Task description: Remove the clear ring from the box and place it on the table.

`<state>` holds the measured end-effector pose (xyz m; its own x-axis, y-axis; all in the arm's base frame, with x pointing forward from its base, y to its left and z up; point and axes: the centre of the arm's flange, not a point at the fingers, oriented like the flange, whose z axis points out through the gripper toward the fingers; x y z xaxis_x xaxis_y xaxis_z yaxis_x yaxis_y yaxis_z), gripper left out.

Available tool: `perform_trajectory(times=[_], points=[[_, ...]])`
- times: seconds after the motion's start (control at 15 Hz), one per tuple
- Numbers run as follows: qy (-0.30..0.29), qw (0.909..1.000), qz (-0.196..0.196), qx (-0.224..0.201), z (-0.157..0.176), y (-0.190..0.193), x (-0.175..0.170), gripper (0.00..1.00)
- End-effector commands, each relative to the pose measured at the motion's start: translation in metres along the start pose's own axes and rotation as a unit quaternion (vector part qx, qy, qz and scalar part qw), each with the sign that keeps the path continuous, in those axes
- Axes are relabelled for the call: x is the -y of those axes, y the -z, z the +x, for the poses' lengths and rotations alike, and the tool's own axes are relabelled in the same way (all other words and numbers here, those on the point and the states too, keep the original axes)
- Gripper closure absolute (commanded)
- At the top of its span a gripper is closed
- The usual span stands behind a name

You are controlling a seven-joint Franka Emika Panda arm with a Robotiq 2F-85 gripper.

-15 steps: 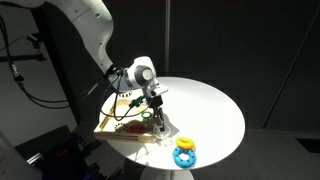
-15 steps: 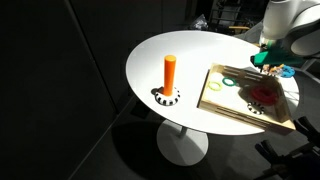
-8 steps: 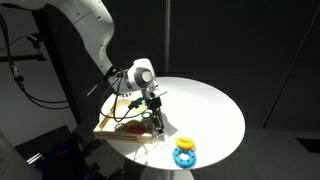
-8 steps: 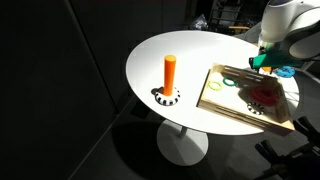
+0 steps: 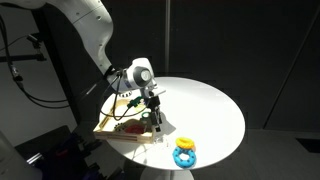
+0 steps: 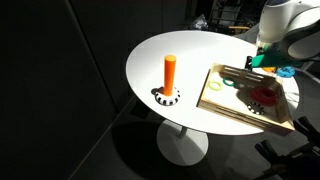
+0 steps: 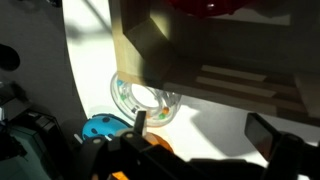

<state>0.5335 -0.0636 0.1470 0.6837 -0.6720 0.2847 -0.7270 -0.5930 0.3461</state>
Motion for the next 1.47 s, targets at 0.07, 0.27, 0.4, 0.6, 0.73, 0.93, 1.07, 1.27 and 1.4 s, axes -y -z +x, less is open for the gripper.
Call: perform_trajectory(times=[0.07,0.27,0.4,0.6,0.73,0.93,1.07,1.27,1.4], points=[[-0.004,0.9999,0.006,-0.009,0.009,0.031,-0.008,0.00],[-0.009,0.9996,0.023,-0.011,0.014,0.055,-0.011,0.00],[-0.008,0.9991,0.040,-0.010,0.015,0.071,-0.011,0.00],[0.005,0.9976,0.069,0.001,0.013,0.093,-0.010,0.00],[0.017,0.9957,0.090,0.016,0.011,0.107,-0.010,0.00],[0.043,0.9910,0.117,0.048,0.007,0.124,-0.013,0.00],[0.065,0.9868,0.129,0.072,0.005,0.132,-0.017,0.00],[0.101,0.9762,0.148,0.122,0.002,0.141,-0.022,0.00],[0.126,0.9664,0.160,0.156,0.000,0.147,-0.027,0.00]])
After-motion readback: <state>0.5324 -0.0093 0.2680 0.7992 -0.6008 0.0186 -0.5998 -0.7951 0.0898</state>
